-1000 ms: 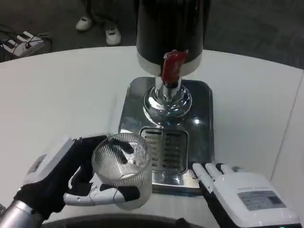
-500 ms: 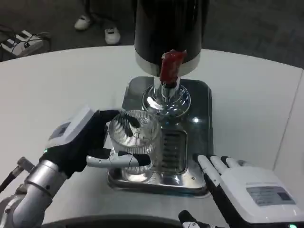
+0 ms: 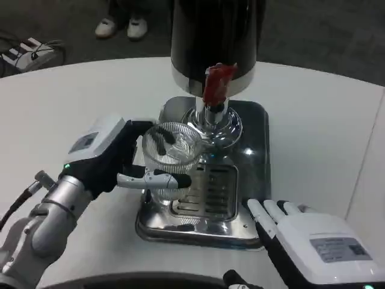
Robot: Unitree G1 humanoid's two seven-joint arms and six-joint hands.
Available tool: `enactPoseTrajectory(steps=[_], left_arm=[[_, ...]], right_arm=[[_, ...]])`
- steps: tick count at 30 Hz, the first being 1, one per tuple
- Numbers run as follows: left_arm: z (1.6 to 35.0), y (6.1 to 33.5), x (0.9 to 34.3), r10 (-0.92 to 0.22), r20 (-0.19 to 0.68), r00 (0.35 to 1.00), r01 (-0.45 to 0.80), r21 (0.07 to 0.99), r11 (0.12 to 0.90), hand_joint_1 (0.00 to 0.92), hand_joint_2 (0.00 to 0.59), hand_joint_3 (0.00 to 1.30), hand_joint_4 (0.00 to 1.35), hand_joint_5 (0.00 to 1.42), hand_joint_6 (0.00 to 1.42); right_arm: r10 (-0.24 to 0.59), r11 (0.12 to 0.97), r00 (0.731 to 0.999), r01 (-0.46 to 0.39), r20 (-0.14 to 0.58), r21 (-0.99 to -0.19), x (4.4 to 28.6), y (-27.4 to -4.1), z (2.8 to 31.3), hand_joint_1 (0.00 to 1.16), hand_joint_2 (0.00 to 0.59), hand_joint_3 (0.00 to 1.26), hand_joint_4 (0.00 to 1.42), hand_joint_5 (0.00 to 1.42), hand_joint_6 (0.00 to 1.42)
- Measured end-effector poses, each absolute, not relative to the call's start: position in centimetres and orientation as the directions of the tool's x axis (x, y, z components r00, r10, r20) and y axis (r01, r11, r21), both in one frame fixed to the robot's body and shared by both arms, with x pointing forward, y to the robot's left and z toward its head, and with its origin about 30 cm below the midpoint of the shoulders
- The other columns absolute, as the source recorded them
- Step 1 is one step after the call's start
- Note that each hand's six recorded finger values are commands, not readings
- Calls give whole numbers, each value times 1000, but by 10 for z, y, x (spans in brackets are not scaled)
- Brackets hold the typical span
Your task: Grasp the cup under the faucet to collect the drink, then remove the cup.
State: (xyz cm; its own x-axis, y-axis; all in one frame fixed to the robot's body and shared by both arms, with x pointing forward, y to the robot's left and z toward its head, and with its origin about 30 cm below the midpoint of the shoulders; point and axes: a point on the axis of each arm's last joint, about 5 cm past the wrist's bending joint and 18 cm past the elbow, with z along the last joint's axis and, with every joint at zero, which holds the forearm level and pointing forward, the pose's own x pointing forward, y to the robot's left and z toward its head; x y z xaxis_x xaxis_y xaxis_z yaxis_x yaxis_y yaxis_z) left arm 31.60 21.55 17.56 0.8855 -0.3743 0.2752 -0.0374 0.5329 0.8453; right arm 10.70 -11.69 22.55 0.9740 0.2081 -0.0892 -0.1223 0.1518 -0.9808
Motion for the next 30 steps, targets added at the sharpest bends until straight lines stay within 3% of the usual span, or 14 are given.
enactPoseTrajectory(steps=[10,18,21,24,27,30], left_arm=[[177,193,325,-421,273,865,-11,849,528,564,0,1078,1164,1354,1424],[182,181,330,-469,260,844,0,874,485,546,0,967,1029,1236,1424],[185,179,332,-483,248,840,9,883,470,483,0,831,886,1136,1402],[187,178,333,-492,236,838,18,889,458,259,16,685,741,1018,1351],[188,180,333,-499,209,841,36,898,438,195,4,591,623,847,1225],[189,184,333,-504,178,845,54,909,412,153,0,518,612,719,1111]], right_arm=[[192,160,977,-123,-91,-980,103,-120,227,223,394,0,0,0,0],[182,165,979,-123,-93,-979,100,-122,228,223,394,0,0,0,0],[177,168,979,-127,-97,-977,99,-122,228,223,394,0,0,0,0],[178,169,979,-131,-100,-977,99,-122,227,223,395,0,0,0,0],[178,170,979,-132,-101,-977,99,-122,227,224,399,0,0,0,0],[179,170,979,-133,-102,-976,99,-122,227,225,401,0,0,0,0]])
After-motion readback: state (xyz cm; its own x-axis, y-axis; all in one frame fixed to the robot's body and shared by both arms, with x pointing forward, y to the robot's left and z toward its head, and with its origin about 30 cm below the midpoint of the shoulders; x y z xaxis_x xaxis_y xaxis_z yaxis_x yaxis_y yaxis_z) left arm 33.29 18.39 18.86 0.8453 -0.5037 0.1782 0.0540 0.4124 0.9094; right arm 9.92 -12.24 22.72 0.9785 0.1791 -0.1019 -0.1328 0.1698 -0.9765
